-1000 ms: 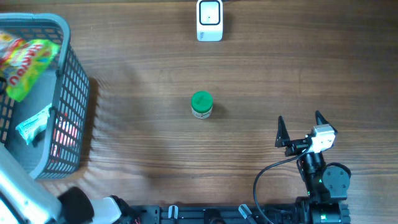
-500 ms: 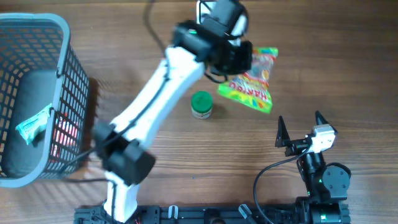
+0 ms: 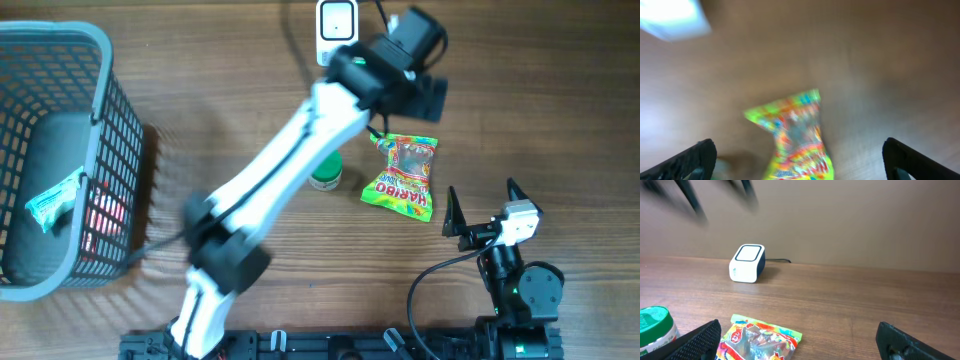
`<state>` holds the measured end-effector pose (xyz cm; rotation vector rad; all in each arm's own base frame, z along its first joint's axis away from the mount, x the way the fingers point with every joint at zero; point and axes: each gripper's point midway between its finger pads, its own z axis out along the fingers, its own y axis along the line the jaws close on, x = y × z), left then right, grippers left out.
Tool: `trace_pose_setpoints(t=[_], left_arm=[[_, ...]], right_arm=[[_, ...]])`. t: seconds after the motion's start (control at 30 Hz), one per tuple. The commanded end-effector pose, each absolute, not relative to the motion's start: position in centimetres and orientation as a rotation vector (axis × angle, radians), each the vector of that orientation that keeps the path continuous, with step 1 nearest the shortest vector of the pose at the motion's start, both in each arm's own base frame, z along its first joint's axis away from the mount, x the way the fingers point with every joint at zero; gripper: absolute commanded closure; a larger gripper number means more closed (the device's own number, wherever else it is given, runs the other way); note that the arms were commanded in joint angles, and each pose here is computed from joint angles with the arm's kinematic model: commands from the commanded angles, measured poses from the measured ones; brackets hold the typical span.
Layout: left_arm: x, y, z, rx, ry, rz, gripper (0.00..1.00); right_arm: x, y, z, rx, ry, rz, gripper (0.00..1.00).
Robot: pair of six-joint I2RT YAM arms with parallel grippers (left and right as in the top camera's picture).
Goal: Scan the item barcode
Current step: 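Place the HARIBO bag right of the jar and release, then grasp the light-blue wipes pack in the basket with the left gripper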
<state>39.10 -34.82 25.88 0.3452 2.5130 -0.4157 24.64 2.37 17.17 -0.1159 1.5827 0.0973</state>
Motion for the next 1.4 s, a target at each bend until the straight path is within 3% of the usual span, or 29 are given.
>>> trace_pose_setpoints(t=[0.0, 0.1, 0.2, 0.3, 0.47, 0.7, 1.07, 1.17, 1.2, 1.23, 1.27, 1.33, 1.37], left_arm=[[39.5, -18.4, 40.7, -0.06, 2.118, 0.09, 0.0], [35.4, -3.6, 43.2, -0.635, 2.035, 0.229, 0.0], [30.8, 8.0, 40.8, -1.319, 1.87, 0.274, 0.0], [29.4, 13.7, 36.5, -1.706, 1.842, 0.168, 0.0], [23.6, 21.9, 27.8, -2.381, 1.415, 0.293, 0.0], [23.7, 26.6, 13.9, -2.454, 1.354, 0.312, 0.0], [24.6, 26.9, 4.9, -2.431, 1.37, 0.279, 0.0], [26.7, 27.4, 3.2, -2.327, 1.535, 0.215, 0.01], [27.4, 27.5, 2.9, -2.285, 1.586, 0.191, 0.07], [27.7, 27.5, 2.8, -2.267, 1.609, 0.181, 0.21], [27.8, 27.5, 2.8, -2.251, 1.627, 0.177, 0.44], [27.9, 27.6, 3.1, -2.247, 1.623, 0.173, 0.8], [28.0, 27.5, 3.5, -2.237, 1.622, 0.157, 0.87]], right_arm=[[24.6, 2.3, 17.3, -0.115, 1.575, 0.089, 0.0], [24.6, 2.3, 17.3, -0.115, 1.575, 0.089, 0.0], [24.6, 2.3, 17.3, -0.115, 1.576, 0.089, 0.0], [24.6, 2.3, 17.3, -0.115, 1.576, 0.089, 0.0], [24.6, 2.3, 17.3, -0.115, 1.576, 0.089, 0.0], [24.6, 2.3, 17.3, -0.115, 1.575, 0.089, 0.0], [24.6, 2.3, 17.3, -0.115, 1.575, 0.089, 0.0], [24.6, 2.3, 17.3, -0.115, 1.575, 0.089, 0.0], [24.6, 2.3, 17.3, -0.115, 1.576, 0.089, 0.0], [24.6, 2.3, 17.3, -0.115, 1.576, 0.089, 0.0], [24.6, 2.3, 17.3, -0.115, 1.576, 0.089, 0.0], [24.6, 2.3, 17.3, -0.115, 1.576, 0.089, 0.0], [24.6, 2.3, 17.3, -0.115, 1.576, 0.089, 0.0]])
